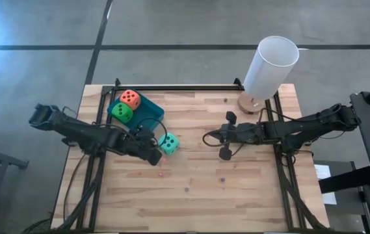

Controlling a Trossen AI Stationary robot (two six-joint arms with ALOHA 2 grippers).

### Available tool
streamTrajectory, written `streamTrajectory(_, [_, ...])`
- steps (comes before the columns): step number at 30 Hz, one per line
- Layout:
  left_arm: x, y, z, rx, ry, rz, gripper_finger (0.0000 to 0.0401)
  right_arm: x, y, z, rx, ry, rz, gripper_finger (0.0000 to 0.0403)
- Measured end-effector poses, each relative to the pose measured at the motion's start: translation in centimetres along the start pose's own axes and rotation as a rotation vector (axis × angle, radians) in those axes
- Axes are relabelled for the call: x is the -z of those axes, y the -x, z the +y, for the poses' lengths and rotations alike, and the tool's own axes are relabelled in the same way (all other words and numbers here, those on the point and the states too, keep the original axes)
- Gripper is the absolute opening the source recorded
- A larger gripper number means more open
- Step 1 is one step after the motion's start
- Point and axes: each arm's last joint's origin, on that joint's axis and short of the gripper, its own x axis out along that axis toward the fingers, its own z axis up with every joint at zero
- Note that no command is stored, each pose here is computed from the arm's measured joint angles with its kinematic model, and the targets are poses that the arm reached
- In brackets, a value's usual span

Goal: Pick & Place Dice
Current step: Put the big blue dice into the blue bin

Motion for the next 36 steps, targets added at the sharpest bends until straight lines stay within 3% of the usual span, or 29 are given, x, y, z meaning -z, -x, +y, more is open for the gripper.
streamTrajectory(11, [-0.6,-1.7,0.0,-0.004,0.024,0.057,0.0137,0.0,0.0,0.0,0.000,-0.002,-0.001,0.0008])
streamTrajectory(27, [-2.6,-3.8,-0.1,-0.015,0.015,0.112,0.0389,0.0,0.0,0.0,0.000,0.000,-0.001,0.0008])
streamTrajectory(36, [-4.5,-5.7,-1.5,-0.023,-0.046,0.167,0.0392,0.0,0.0,0.0,0.000,0.000,-0.001,0.0008])
